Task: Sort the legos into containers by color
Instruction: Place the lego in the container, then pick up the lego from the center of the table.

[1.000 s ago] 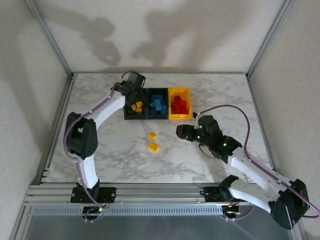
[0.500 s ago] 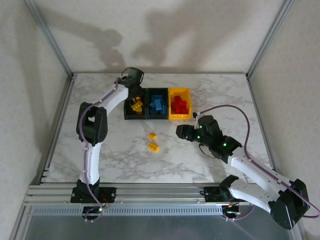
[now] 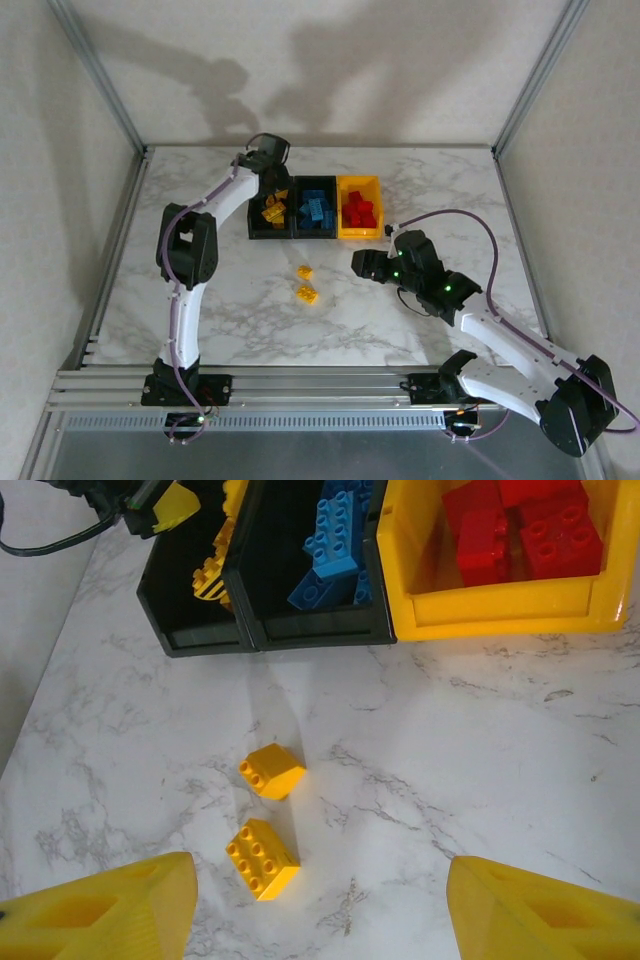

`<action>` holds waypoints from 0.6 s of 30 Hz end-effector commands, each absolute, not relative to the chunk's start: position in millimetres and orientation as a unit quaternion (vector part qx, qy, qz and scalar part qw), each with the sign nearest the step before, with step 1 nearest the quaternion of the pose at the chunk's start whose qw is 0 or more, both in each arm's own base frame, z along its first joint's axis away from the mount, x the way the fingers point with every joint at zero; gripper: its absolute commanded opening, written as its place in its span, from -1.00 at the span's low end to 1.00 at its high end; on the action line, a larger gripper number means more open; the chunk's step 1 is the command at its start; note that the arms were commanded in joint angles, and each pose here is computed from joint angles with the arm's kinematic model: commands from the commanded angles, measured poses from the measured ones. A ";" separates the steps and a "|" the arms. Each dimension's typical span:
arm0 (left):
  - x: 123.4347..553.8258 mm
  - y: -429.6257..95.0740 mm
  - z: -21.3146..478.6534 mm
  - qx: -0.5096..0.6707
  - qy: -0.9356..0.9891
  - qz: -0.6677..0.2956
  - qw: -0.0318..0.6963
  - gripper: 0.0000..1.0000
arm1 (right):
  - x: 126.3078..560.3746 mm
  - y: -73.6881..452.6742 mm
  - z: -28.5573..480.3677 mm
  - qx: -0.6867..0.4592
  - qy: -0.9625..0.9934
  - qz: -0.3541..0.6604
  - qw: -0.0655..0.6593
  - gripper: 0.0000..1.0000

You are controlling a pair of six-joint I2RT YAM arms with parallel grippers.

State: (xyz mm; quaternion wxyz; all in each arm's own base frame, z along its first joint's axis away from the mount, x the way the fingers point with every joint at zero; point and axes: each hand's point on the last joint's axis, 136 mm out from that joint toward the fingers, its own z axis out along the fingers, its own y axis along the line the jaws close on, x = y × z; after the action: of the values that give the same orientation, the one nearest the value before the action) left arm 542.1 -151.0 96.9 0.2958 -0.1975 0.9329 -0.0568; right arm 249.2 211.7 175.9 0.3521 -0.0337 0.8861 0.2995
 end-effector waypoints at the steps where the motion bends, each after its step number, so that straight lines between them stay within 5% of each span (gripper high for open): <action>1: 529.3 -149.5 137.2 -0.196 0.927 -0.075 0.312 0.25 | 254.2 220.4 192.8 -0.045 0.873 0.314 0.371 0.34; 9: 463.0 -170.9 174.9 -0.153 0.925 -0.114 0.329 0.28 | 256.8 225.0 191.2 -0.053 0.872 0.316 0.370 0.35; 18: 374.4 -205.2 153.9 -0.082 0.944 -0.139 0.289 0.29 | 253.7 227.8 186.9 -0.061 0.874 0.320 0.360 0.37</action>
State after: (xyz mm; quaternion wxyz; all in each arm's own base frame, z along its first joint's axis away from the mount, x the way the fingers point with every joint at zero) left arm 395.2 -198.1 164.4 0.3073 -0.1029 0.9366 -0.1333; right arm 254.8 219.6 174.2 0.3540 -0.0453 0.8836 0.3031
